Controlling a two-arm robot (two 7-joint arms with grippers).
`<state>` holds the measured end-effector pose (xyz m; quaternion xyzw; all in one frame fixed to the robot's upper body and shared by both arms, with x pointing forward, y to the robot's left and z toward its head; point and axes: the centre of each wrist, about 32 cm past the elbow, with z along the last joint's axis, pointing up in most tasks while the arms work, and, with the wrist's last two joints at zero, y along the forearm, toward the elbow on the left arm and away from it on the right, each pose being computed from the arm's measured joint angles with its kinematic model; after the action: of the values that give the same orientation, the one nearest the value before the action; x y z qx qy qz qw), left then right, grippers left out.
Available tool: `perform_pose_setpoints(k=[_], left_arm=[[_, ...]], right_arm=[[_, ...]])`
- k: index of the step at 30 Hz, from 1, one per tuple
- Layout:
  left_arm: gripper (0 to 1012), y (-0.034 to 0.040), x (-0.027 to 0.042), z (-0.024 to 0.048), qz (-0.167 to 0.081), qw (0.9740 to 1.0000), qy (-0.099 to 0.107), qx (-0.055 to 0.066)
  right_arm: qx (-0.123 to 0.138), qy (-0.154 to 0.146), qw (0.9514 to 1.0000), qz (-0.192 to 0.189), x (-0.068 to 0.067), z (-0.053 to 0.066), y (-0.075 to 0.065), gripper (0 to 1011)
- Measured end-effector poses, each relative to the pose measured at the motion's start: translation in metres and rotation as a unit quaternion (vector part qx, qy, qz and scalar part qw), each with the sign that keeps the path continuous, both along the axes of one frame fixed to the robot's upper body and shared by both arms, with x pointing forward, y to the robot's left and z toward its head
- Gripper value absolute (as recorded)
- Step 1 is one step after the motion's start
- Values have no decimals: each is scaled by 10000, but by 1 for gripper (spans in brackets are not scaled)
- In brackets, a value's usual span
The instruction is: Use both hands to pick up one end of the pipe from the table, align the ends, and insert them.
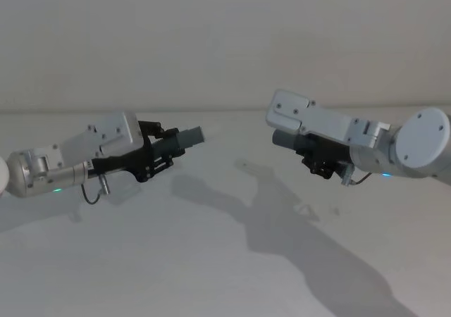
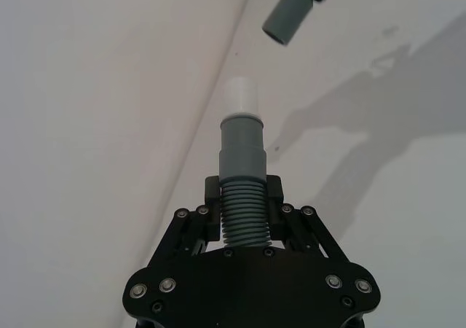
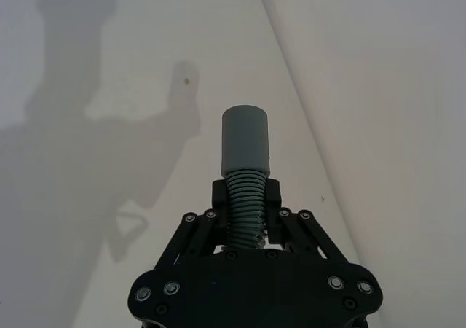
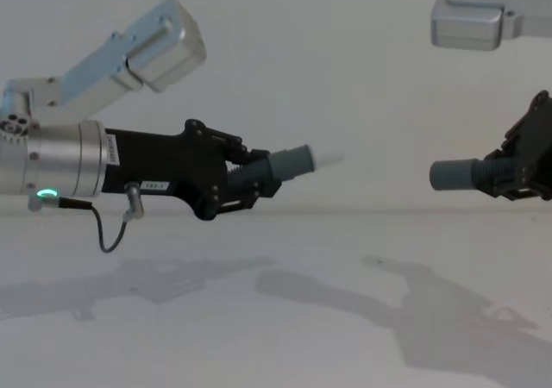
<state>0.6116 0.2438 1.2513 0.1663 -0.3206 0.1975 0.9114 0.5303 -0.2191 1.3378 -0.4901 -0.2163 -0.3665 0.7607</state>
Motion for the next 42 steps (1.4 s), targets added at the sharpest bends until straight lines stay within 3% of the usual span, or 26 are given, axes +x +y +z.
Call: perform_pose_setpoints(k=[8,20,28,36,42], left_arm=[[320,10,60,-45,-104,9989,-399,234],[320,-2,79,-73,-375,9963,-743,212],[320,-6,74,-82,-496,9941,-939,220],[320,-5,68,-88,-552,9928,-1033,240],[320,-6,66,-89,-577,9922,-1073,247]], right_arm=[[9,-40,10000,29,-27,19,-26,255],[296,-1,9995,99,-38,31,-97,255],[342,6,9993,173,-42,15,-109,255],[144,-106,9995,262,-67,-24,-86,255],[-163,-371,9984,397,-117,-58,-36,255]])
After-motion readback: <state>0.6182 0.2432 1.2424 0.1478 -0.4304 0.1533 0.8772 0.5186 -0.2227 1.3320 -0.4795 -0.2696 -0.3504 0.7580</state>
